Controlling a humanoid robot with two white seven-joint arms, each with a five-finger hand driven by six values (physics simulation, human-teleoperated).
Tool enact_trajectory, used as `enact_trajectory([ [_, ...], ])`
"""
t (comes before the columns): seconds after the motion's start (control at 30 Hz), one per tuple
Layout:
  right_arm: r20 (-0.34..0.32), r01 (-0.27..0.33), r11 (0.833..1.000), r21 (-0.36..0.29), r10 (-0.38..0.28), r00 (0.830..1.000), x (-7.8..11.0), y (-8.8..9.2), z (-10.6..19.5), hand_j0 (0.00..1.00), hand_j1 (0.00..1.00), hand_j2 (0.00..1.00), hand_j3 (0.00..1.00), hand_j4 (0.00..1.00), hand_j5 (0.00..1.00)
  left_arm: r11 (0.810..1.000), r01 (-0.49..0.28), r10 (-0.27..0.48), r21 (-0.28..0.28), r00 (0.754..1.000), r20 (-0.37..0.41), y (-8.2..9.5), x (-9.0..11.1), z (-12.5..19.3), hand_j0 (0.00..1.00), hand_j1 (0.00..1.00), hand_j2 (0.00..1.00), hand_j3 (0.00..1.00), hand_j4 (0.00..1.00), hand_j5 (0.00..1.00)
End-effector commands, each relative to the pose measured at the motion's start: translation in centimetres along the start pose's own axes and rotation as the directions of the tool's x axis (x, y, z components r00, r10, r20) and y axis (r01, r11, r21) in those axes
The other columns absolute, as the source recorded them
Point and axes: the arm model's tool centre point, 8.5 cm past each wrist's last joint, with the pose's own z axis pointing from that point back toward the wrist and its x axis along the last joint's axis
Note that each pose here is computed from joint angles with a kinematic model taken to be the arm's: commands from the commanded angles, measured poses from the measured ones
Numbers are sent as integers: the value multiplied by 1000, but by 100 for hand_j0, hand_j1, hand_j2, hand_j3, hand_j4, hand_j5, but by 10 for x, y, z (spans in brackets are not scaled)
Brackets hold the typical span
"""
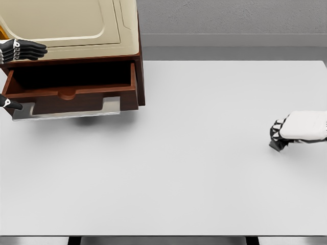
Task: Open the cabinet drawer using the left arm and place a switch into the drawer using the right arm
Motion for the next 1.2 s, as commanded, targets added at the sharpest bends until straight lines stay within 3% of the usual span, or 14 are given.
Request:
enact_trajectory([
  [0.0, -6, 8, 999, -33, -8, 1000, -3, -7, -3, 43, 43, 43, 43, 43, 43, 1000, -3, 3, 3, 1000, 2, 1, 1, 1, 97, 97, 97, 97, 97, 97],
  [0.07, -5, 29, 999, -45, -30, 1000, -7, -6, -10, 42, 42, 42, 42, 42, 42, 1000, -3, 3, 1, 1000, 2, 0, 1, 0, 97, 97, 97, 97, 97, 97],
  [0.1, -17, 27, 996, -80, -29, 999, -11, -15, -8, 42, 42, 42, 42, 42, 42, 1000, -3, 3, 1, 1000, 2, 0, 1, 0, 97, 97, 97, 97, 97, 97],
  [0.27, -43, 41, 990, -134, -47, 998, -22, -25, -6, 44, 44, 44, 44, 44, 44, 1000, -5, 5, 2, 1000, 3, 0, 1, 0, 97, 97, 97, 97, 97, 97],
  [0.43, -11, 25, 981, -195, -28, 1000, -16, -46, -20, 49, 49, 49, 49, 49, 49, 1000, -3, 3, 1, 1000, 2, 0, 1, 0, 97, 97, 97, 97, 97, 97],
  [0.7, 10, -12, 962, -272, 15, 1000, -11, -81, -29, 49, 49, 49, 49, 49, 49, 1000, -3, 3, 1, 1000, 2, 0, 1, 0, 97, 97, 97, 97, 97, 97],
  [0.9, 16, -21, 956, -292, 27, 1000, -10, -91, -31, 37, 37, 37, 37, 37, 37, 1000, -3, 3, 1, 1000, 2, 0, 1, 0, 97, 97, 97, 97, 97, 97],
  [1.17, 46, -16, 937, -348, 34, 998, -7, -116, -48, 37, 37, 37, 37, 37, 37, 1000, -3, 3, 1, 1000, 2, 0, 0, 0, 97, 97, 97, 97, 97, 97],
])
